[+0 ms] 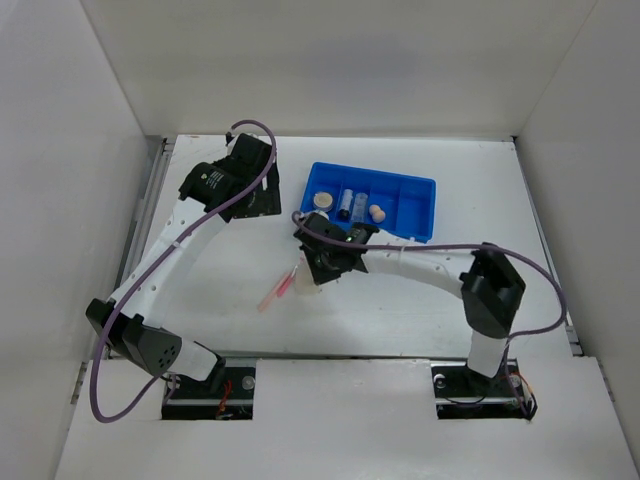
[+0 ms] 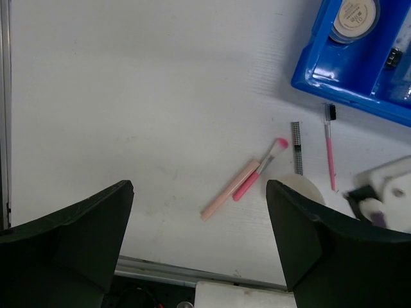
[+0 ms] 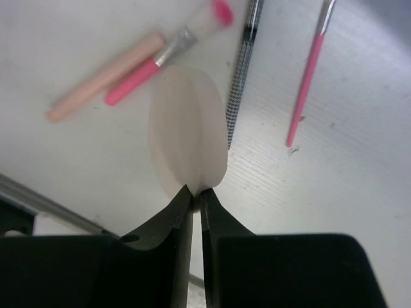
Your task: Organize the makeup
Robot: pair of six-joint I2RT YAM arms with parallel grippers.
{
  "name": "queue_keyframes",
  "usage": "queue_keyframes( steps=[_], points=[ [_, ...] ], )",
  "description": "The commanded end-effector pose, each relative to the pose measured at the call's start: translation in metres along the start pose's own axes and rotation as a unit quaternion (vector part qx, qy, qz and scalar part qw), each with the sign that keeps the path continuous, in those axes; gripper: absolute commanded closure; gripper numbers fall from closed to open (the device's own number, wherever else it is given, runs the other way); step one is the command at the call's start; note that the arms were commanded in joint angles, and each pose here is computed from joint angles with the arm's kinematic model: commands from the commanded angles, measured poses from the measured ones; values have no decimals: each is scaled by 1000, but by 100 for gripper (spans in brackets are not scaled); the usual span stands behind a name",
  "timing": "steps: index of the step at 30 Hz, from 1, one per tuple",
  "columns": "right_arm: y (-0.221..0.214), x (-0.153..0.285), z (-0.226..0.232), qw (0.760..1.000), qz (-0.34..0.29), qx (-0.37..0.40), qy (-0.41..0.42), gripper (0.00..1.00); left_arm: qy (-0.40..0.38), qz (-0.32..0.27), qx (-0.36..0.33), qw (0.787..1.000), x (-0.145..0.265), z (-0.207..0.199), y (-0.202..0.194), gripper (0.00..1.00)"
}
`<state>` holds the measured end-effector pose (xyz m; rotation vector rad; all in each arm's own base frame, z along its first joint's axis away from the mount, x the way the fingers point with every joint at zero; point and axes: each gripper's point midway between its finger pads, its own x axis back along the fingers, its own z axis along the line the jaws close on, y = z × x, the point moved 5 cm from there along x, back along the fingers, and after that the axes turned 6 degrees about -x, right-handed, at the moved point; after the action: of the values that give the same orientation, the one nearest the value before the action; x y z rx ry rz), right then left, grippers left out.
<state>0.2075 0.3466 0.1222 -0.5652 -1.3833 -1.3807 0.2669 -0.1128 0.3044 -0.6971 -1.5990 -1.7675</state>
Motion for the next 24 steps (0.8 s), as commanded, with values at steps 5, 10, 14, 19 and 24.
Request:
queue_keyframes(
  steps=[5, 10, 14, 19, 24],
  points=[
    [84, 94, -41, 984, -154, -44, -78, 87, -16, -25, 10, 1000, 7, -3, 15, 18],
    [136, 108, -130, 954, -204, -159, -153, 87, -20, -24, 5, 1000, 7, -4, 15, 18],
    [166, 100, -182, 934, -212, -212, -196, 87, -20, -24, 5, 1000, 7, -4, 15, 18],
    [184, 82, -223, 918, -201, -237, -246, 87, -22, -27, 7, 999, 10, -2, 15, 18],
    [199, 65, -237, 913, -201, -236, -267, 87, -16, -25, 5, 1000, 11, 1, 12, 18]
  ],
)
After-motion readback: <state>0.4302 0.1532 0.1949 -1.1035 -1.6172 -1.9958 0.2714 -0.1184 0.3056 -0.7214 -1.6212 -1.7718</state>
